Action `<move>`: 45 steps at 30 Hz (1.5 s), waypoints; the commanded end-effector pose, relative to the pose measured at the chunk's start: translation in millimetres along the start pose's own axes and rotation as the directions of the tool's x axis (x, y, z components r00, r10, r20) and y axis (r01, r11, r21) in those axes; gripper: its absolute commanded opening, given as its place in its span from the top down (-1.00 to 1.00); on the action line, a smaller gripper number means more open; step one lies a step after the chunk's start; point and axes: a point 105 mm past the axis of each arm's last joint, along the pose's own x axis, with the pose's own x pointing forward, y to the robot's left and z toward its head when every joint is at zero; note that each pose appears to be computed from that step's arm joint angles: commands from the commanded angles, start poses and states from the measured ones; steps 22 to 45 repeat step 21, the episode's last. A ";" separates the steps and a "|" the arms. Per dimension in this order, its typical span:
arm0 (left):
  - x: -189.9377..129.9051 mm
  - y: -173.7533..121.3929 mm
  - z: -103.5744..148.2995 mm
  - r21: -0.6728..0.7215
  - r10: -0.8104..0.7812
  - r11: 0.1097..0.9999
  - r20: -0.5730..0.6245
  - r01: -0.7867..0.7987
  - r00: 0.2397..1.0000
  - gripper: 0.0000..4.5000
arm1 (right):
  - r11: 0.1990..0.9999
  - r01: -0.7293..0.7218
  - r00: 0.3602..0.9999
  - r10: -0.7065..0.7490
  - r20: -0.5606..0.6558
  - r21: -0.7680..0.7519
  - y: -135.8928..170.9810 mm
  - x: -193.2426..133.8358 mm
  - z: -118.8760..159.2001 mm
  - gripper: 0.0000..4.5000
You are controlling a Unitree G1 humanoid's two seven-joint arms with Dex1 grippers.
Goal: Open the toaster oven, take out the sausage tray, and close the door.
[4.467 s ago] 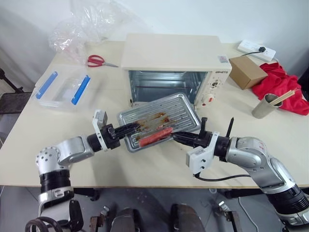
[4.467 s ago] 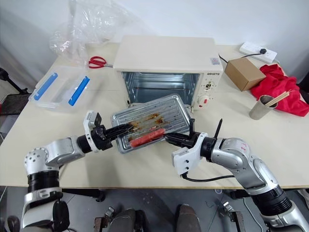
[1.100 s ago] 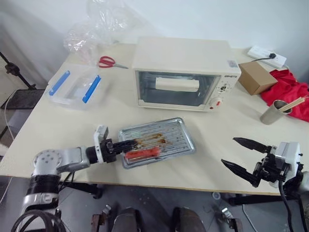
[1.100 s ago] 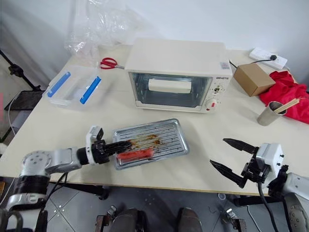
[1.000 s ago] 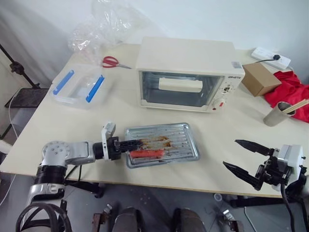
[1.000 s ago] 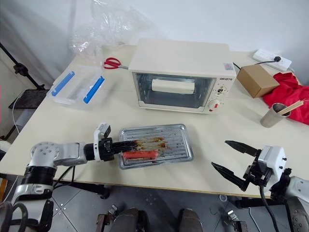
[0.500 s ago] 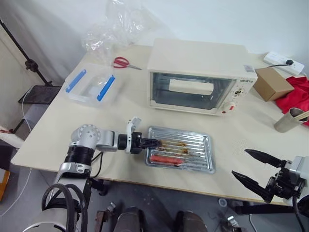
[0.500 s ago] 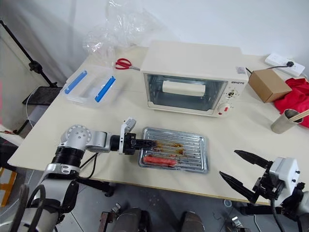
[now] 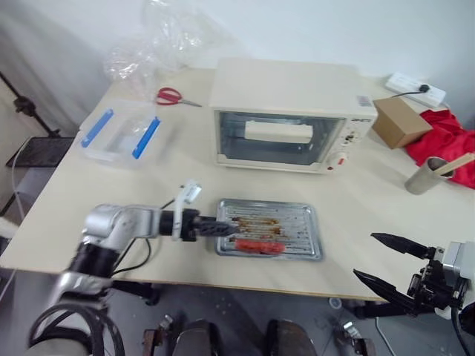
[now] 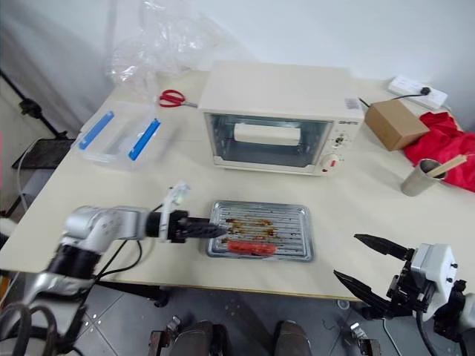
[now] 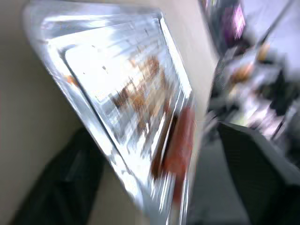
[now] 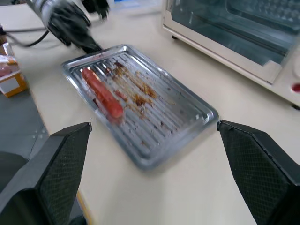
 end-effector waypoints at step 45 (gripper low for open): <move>-137.4 -18.3 12.8 0.704 0.143 0.572 0.419 -0.421 0.896 -0.98 | 0.960 -0.178 0.971 0.207 0.121 -0.214 -3.4 20.1 29.3 -1.00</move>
